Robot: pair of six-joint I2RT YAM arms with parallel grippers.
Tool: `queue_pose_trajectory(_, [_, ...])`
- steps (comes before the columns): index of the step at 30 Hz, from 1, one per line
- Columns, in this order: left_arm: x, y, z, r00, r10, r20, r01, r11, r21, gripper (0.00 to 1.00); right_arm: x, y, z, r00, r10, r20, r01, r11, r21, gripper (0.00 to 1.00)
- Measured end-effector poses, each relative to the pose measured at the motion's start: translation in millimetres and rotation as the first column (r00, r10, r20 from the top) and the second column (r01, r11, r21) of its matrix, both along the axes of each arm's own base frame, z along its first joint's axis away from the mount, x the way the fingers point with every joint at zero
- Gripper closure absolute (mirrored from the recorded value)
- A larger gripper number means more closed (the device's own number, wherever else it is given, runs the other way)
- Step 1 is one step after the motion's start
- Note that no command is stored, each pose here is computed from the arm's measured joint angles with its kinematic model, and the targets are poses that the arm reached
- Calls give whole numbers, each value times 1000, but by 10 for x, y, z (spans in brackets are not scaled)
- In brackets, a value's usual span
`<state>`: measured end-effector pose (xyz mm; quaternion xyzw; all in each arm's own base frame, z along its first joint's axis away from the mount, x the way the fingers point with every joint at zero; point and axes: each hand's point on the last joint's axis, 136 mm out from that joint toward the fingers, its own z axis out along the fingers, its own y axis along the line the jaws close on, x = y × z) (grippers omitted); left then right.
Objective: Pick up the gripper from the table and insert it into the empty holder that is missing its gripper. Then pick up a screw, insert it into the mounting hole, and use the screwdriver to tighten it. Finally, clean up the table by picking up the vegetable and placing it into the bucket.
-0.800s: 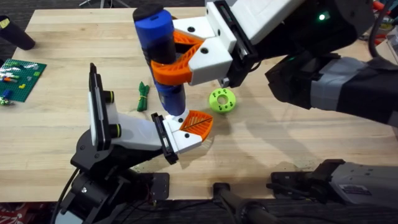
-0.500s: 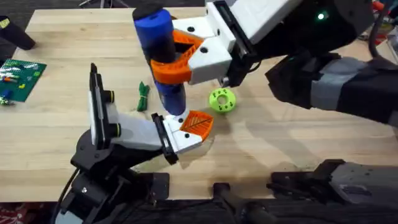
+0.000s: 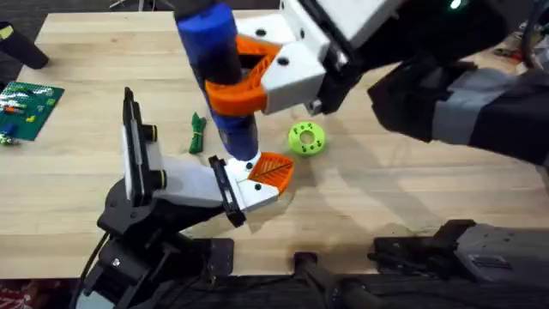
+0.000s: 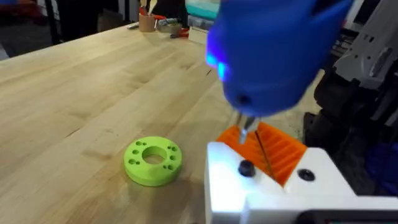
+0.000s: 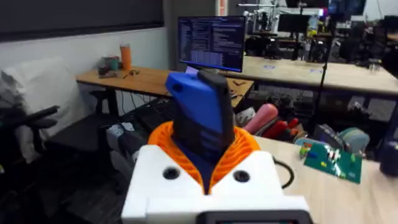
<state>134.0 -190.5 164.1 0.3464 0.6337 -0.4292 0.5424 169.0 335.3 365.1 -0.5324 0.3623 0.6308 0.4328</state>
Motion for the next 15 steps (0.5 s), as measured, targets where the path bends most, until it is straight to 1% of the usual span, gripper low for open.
queue_pose_trajectory(3, [0,0,0,1000,0,0,0,1000,0,989,-31,-9,131,999,19,42,-19,1000,17,971])
queue_pose_trajectory(6, [1,0,-1,1000,0,0,0,1000,0,989,-48,-14,203,998,28,61,-30,999,24,971])
queue_pose_trajectory(15, [0,0,-1,1000,0,0,0,1000,0,989,-110,-14,183,997,70,36,-70,998,-8,971])
